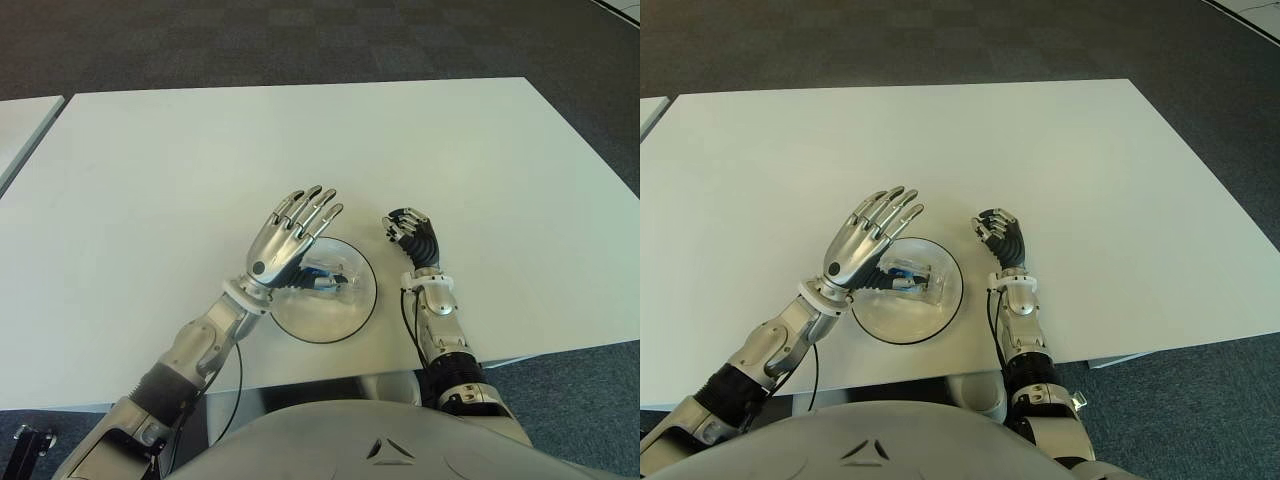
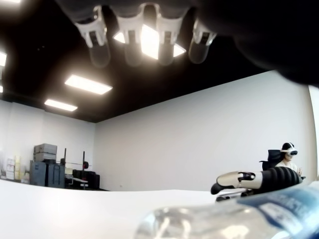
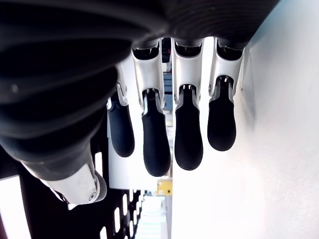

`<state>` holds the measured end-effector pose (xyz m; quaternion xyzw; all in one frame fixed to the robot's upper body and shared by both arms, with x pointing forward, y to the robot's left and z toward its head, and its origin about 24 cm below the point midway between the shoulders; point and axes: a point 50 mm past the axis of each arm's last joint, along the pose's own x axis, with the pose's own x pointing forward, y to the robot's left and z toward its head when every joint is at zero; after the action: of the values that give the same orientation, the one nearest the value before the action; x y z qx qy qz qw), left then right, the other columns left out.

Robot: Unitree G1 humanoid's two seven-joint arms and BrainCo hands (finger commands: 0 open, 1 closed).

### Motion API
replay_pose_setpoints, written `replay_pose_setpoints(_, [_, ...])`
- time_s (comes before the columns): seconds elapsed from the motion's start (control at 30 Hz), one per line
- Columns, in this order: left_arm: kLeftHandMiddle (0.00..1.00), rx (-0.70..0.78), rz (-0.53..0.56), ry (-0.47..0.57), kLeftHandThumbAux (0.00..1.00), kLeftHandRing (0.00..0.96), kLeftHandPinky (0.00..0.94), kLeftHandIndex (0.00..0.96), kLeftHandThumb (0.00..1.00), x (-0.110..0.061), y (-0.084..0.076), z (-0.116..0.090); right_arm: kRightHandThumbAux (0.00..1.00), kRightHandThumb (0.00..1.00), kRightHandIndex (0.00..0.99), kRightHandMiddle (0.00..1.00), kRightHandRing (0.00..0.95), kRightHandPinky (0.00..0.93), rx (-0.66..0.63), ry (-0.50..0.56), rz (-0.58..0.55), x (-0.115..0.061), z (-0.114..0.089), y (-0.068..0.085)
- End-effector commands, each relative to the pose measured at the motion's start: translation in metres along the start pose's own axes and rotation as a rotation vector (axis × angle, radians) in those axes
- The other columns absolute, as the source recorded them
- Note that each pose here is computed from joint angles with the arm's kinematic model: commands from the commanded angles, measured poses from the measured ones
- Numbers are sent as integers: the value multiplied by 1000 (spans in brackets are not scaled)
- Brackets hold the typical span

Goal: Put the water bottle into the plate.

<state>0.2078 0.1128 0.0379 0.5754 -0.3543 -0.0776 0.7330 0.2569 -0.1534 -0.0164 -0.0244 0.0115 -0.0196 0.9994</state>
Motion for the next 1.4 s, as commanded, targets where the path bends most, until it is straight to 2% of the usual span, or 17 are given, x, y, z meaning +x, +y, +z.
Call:
replay_pose_setpoints(0.03, [0,22,8,-8,214,0,0,0,105,-5,-4,0,729,706,432,601,605,614,-7,60,-1,-6,-10,0])
replay_pose_setpoints(0.13, [0,25,26,-13,204,0,0,0,104,-5,-5,-1,729,706,432,601,606,619,-7,58,1,-6,-10,0])
replay_pose_setpoints(0.23, [0,-25,89,13,187,0,0,0,102,-5,-4,-1,729,706,432,600,606,617,-6,54,2,-6,-10,0])
replay_pose_setpoints(0.33, [0,-139,145,71,172,0,0,0,98,-5,-4,0,729,706,432,598,606,620,-4,54,2,-6,-10,-1])
replay_pose_setpoints(0.53, [0,-512,287,157,205,0,0,0,91,-3,1,2,729,706,432,596,604,621,-1,58,0,-6,-10,-2])
replay_pose_setpoints(0.67, [0,-663,358,294,241,0,0,0,92,-3,1,-1,729,706,432,596,605,624,1,57,3,-6,-10,-2])
replay_pose_setpoints(0.83, [0,-750,404,426,324,0,0,0,92,-5,4,-14,729,706,432,595,604,617,3,56,6,-6,-10,-2])
replay_pose_setpoints(0.93, [0,-850,413,509,374,0,0,0,87,-11,6,-32,729,706,432,596,605,618,3,55,8,-6,-10,-3])
replay_pose_setpoints(1.07, [0,-935,412,556,430,0,0,0,68,-16,6,-37,728,706,432,597,605,619,3,55,9,-6,-10,-3])
replay_pose_setpoints(1.2, [0,-1049,433,676,496,0,0,0,32,-40,3,-47,728,706,432,597,605,620,2,58,10,-6,-10,-4])
replay_pose_setpoints(1.4, [0,-1103,452,750,653,0,0,8,3,-55,1,-55,729,706,432,597,605,620,-1,60,9,-6,-11,-4])
